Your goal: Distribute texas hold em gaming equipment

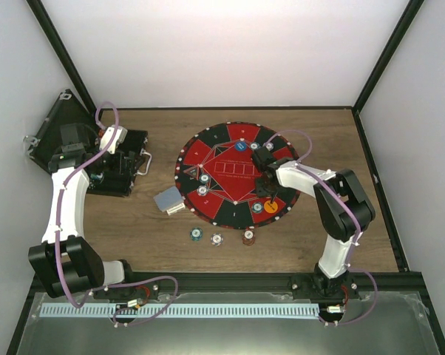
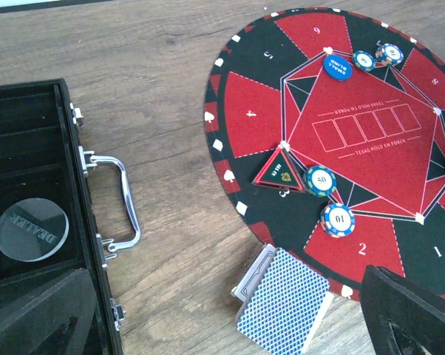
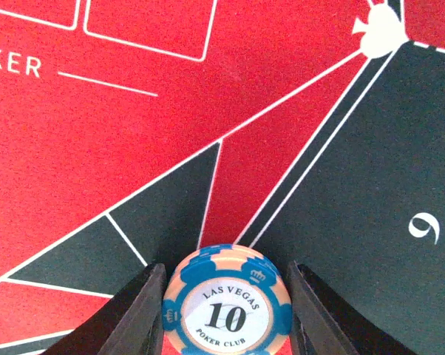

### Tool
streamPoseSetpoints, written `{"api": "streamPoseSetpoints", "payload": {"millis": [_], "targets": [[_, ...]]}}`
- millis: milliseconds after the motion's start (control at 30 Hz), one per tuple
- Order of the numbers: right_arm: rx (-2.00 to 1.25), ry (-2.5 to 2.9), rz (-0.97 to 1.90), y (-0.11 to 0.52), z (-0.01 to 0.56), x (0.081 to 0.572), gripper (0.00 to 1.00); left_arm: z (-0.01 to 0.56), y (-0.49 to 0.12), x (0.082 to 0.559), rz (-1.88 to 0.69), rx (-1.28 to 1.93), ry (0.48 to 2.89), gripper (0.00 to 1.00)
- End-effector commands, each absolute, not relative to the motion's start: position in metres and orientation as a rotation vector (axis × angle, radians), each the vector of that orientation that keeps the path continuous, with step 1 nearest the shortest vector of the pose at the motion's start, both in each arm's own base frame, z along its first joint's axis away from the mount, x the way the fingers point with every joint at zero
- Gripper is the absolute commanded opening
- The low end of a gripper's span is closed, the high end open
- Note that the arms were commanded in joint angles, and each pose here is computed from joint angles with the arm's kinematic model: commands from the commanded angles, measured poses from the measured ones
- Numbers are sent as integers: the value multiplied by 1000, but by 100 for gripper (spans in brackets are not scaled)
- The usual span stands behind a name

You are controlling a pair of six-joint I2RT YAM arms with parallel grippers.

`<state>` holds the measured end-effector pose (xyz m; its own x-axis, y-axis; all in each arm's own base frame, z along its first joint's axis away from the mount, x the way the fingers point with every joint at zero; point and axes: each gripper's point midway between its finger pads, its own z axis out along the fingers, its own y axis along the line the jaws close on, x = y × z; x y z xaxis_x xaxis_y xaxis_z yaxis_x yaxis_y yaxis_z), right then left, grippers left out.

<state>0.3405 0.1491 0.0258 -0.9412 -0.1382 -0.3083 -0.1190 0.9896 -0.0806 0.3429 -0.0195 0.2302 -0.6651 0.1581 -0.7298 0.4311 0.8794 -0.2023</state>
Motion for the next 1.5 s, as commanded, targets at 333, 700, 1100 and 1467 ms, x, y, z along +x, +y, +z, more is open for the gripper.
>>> {"api": "streamPoseSetpoints", "payload": {"millis": [333, 700, 1100, 1467], "targets": [[-126, 2777, -133, 143, 30, 355, 44, 240, -22, 342, -476, 445, 2250, 100], [-133, 2626, -44, 163, 121, 354, 81, 241, -21, 343, -475, 438, 2248, 100], [-479, 2715, 9, 240, 110, 219, 91, 244, -21, 347, -478, 434, 2238, 100], [-539, 2815, -11, 234, 79, 177, 85, 243, -22, 345, -482, 435, 2241, 100]]}}
